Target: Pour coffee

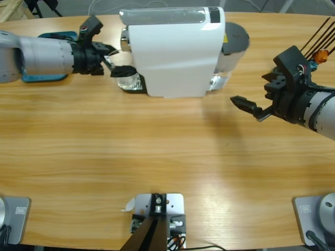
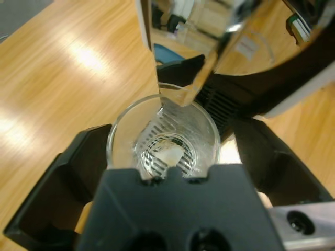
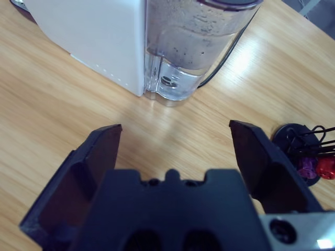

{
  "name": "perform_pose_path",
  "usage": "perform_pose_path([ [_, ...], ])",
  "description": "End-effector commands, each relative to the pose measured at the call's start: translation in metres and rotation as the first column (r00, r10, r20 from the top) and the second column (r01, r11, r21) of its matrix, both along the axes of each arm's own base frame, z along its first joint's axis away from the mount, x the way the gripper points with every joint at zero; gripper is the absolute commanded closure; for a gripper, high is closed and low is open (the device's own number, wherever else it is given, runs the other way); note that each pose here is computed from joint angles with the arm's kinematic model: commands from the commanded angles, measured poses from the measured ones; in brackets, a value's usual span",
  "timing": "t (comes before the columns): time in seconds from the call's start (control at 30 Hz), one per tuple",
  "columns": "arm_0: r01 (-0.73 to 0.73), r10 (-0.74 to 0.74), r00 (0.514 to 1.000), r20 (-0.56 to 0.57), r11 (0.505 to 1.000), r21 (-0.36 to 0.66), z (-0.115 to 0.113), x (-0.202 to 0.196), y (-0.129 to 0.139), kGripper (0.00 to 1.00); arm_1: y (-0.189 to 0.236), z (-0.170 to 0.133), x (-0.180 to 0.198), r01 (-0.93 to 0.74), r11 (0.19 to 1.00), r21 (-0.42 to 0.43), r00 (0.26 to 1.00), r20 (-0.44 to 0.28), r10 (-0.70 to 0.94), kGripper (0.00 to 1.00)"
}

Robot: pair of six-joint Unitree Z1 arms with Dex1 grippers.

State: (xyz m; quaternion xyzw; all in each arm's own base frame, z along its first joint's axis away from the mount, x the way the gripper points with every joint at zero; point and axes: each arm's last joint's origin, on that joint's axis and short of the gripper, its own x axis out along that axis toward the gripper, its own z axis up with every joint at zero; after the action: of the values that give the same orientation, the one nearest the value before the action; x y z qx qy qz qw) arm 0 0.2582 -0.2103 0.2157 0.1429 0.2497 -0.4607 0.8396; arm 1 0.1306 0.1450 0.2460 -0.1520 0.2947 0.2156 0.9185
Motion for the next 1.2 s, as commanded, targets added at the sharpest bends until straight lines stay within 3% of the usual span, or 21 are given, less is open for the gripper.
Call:
perform_pose_path([
  [0.03,0.017,-0.017,1.000,0.004,1.000,0.012,0.011,-0.031,0.017,0.004,-0.002,-0.011,0.001,-0.008,1.000,-0.022,0.999,-0.038,0.007,0.104],
  [0.3,-0.055,0.054,0.998,0.036,0.998,0.034,0.026,-0.060,0.049,0.004,-0.003,-0.010,0.000,-0.010,1.000,-0.019,0.999,-0.035,0.009,0.104],
  [0.57,-0.278,0.269,0.947,0.178,0.960,0.027,0.091,-0.109,0.101,0.007,-0.005,-0.007,-0.001,-0.008,1.000,-0.007,1.000,-0.025,0.008,0.092],
  [0.83,-0.336,0.335,0.939,0.077,0.942,-0.008,0.072,-0.151,0.133,0.027,-0.021,0.021,-0.009,-0.009,1.000,-0.003,1.000,0.015,0.009,0.092],
  [1.0,-0.361,0.360,0.931,0.050,0.932,0.008,0.066,-0.147,0.130,0.041,-0.032,0.029,-0.005,0.023,0.999,0.026,0.999,-0.026,-0.022,0.092],
  [1.1,-0.369,0.368,0.929,0.046,0.929,0.005,0.066,-0.147,0.131,0.041,-0.033,0.035,-0.003,0.030,0.999,0.036,0.997,-0.074,-0.027,0.011],
  [1.2,-0.370,0.369,0.928,0.044,0.929,0.006,0.066,-0.146,0.130,0.041,-0.037,0.041,-0.002,0.024,0.998,0.054,0.995,-0.099,-0.019,0.000],
])
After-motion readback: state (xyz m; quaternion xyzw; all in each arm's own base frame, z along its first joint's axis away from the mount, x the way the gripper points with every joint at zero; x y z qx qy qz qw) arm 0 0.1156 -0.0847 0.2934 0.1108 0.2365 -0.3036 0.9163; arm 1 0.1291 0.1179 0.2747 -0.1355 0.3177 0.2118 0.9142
